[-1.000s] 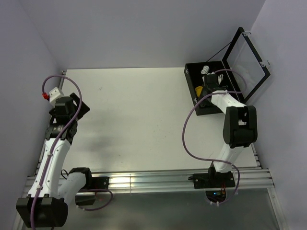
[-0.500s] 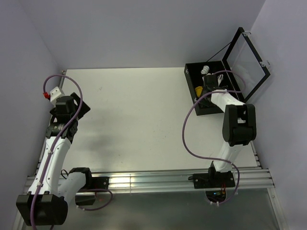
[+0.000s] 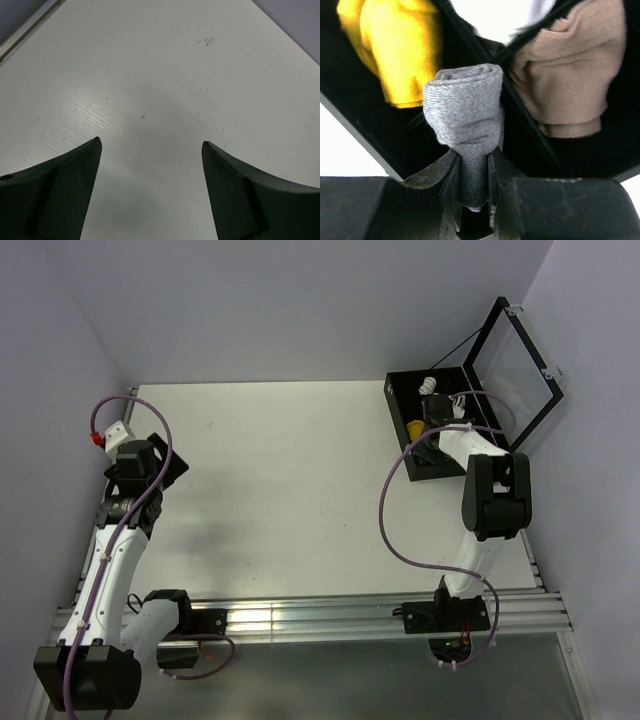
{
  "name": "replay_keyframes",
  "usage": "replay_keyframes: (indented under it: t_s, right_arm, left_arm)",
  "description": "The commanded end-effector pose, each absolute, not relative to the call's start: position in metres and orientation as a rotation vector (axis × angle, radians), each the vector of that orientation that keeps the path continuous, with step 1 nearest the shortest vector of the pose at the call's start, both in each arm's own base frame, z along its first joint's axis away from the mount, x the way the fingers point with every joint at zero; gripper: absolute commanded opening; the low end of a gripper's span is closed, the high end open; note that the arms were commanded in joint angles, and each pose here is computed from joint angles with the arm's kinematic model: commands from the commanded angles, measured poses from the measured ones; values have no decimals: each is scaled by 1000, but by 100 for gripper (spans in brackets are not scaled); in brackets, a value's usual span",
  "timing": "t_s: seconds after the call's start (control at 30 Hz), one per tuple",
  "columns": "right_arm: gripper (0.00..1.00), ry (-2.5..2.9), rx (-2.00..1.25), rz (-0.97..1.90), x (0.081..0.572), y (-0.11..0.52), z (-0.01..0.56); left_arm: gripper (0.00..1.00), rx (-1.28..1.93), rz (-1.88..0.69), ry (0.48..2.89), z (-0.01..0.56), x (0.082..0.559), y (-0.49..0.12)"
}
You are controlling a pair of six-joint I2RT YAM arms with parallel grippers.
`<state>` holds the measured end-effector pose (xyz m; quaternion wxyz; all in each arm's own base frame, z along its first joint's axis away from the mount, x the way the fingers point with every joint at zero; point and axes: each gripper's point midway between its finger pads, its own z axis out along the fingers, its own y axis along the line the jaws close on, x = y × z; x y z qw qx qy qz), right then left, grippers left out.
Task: Roll the socks
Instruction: Place the sock in the storage box.
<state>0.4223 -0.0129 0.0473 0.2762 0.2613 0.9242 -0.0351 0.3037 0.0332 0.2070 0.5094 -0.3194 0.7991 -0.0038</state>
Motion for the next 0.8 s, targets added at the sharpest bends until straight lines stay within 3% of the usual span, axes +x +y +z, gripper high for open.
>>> replay_keyframes:
  t_s: [0.0,0.3,0.77]
  right_arm:
    - [0,2476,866,-176,412,-23,38]
    - [0,2384,897,-173,420,-29,70]
    - [0,2596,829,-125,410,-11,19]
  left_arm:
    - [86,-735,-31,1905,214,310,30]
    - [86,-731,-42,1905,214,311,28]
    - [86,-728,-44,1915,211,312,27]
